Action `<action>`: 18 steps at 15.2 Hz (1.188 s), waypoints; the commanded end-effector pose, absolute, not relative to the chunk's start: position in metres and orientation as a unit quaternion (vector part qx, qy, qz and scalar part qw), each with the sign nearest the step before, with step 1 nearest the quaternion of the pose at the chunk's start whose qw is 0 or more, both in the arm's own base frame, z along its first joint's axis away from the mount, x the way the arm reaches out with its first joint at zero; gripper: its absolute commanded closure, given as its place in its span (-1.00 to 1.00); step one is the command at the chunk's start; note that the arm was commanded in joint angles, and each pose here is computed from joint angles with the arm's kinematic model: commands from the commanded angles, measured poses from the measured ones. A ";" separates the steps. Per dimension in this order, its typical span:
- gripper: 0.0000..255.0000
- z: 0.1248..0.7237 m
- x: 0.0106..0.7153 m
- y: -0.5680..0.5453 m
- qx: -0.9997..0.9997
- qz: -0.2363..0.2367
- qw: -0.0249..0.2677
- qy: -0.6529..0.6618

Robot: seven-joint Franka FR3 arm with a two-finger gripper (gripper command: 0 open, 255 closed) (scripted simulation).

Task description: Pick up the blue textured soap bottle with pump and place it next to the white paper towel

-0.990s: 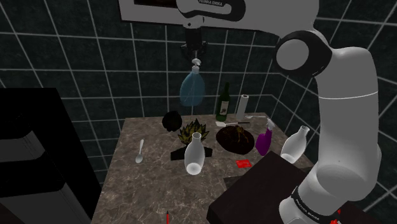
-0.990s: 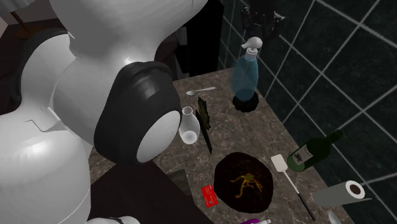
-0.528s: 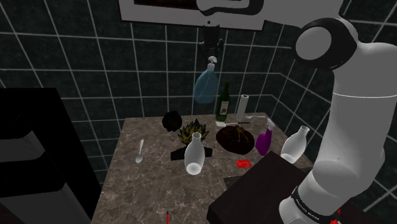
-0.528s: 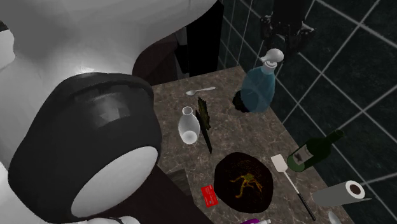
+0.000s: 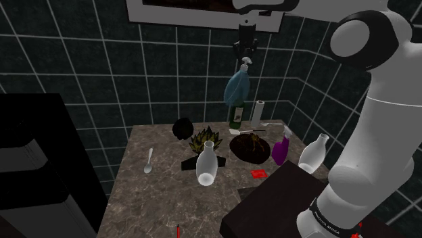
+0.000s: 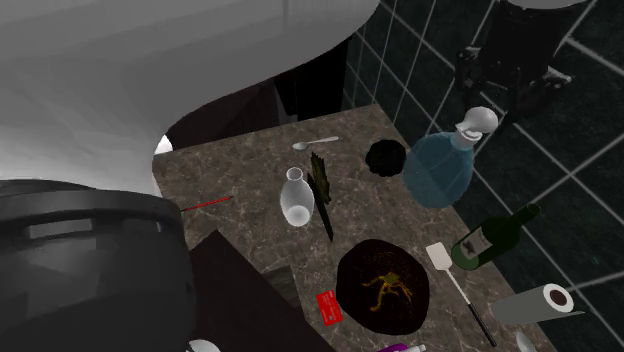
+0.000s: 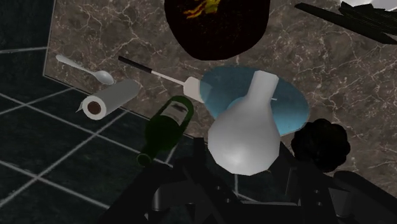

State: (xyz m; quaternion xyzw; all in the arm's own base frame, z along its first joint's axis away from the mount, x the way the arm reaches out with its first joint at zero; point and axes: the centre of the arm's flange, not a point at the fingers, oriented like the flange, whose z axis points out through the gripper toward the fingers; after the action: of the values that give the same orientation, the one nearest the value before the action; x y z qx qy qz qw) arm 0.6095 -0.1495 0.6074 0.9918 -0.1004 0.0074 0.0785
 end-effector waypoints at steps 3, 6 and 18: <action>1.00 0.615 0.591 -0.198 0.992 0.008 0.079 -0.100; 1.00 0.620 0.576 -0.234 0.992 0.008 0.079 -0.100; 1.00 0.634 0.523 -0.365 0.992 0.008 0.079 -0.100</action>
State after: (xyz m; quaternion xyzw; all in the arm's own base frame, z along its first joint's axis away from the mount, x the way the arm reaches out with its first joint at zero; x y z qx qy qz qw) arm 0.5262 -0.3603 0.6371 0.9918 -0.1006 0.0074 0.0786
